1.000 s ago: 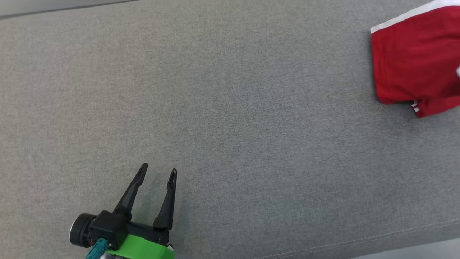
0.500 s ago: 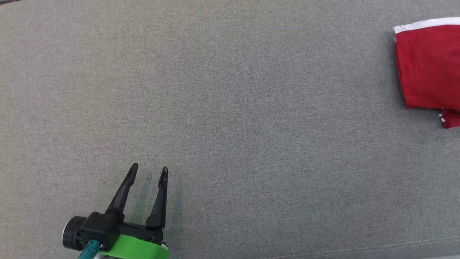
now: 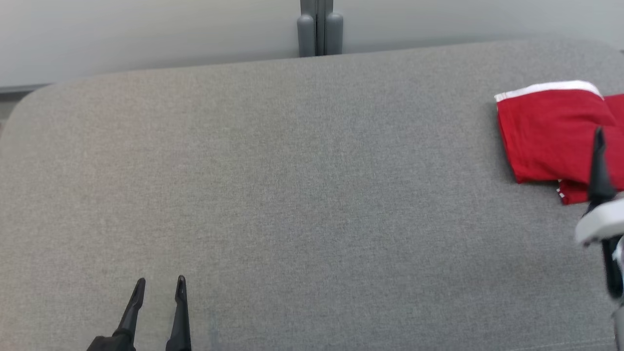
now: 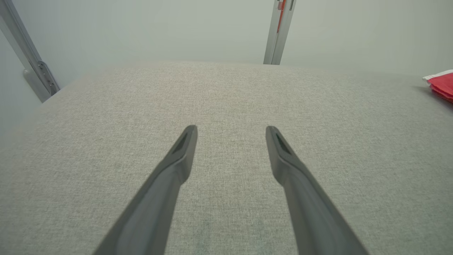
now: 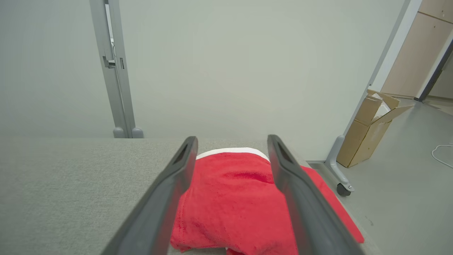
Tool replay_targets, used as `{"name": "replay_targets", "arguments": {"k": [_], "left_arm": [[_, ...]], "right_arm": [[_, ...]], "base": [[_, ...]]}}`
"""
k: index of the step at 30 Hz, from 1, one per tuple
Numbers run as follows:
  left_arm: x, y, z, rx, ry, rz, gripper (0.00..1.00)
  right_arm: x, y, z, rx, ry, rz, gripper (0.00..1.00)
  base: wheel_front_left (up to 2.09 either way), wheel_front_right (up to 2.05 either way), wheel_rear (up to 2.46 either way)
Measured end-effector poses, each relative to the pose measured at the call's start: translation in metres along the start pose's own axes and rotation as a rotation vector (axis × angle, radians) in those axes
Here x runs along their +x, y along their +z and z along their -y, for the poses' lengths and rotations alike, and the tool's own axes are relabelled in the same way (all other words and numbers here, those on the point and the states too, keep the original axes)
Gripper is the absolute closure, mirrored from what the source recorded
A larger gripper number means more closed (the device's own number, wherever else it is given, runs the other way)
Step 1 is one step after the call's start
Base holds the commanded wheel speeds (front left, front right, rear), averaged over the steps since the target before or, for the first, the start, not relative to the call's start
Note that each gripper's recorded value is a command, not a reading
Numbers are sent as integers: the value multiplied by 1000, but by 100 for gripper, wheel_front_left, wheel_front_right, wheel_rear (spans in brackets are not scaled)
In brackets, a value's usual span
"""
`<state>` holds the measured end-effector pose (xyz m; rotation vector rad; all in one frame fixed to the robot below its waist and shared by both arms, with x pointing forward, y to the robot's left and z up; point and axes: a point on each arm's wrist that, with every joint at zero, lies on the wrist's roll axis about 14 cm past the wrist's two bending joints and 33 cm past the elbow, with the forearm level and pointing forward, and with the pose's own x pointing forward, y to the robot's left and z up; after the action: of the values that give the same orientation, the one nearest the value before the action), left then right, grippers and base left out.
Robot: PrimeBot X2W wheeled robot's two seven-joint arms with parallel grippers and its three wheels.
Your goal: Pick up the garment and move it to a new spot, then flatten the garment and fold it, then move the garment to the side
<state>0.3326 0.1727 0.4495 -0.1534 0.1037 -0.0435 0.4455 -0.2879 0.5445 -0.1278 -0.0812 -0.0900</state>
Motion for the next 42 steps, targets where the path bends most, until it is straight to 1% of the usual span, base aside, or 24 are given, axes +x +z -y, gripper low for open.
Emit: {"name": "replay_targets", "arguments": {"k": [1, 2, 5, 8, 10, 12, 16, 20, 26, 27, 31, 42], "left_arm": [[-4, 2, -3, 3, 10, 7, 0], [-9, 6, -7, 8, 24, 20, 0], [-18, 16, -13, 17, 50, 58, 0], [-26, 22, -14, 17, 53, 82, 0], [-32, 24, -12, 13, 47, 96, 0], [-35, 28, -10, 11, 40, 110, 0], [-37, 32, -5, 9, 25, 130, 0], [-35, 29, 3, 7, -3, 118, 0], [-33, 27, 10, -4, -26, 110, 0], [-33, 26, 11, -3, -27, 108, 100], [-35, 15, 10, -20, -21, 72, 100], [-27, 14, 0, -225, 26, 51, 100]], "right_arm": [[-12, -4, -8, 37, 15, 4, 0], [-26, -8, -17, 47, 42, 0, 0], [-58, -12, -28, 130, 45, 14, 0], [-84, -18, -46, 172, 68, 8, 0], [-104, -19, -61, 173, 89, 4, 0], [-112, -14, -67, 162, 96, 18, 0], [-128, -17, -79, 156, 113, 5, 0], [-130, -14, -88, 155, 131, 14, 0], [-131, -13, -88, 157, 122, 15, 0], [-131, -15, -88, 159, 123, 11, 100], [-135, -27, -91, 180, 119, -35, 100], [-129, -34, -85, 395, 63, -79, 100]], "base": [[0, 0, 0], [0, 0, 0], [0, 0, 0], [0, 0, 0], [0, 0, 0], [0, 0, 0], [0, 0, 0], [0, 0, 0], [0, 0, 0], [0, 0, 0], [0, 0, 0], [0, 0, 0]]}}
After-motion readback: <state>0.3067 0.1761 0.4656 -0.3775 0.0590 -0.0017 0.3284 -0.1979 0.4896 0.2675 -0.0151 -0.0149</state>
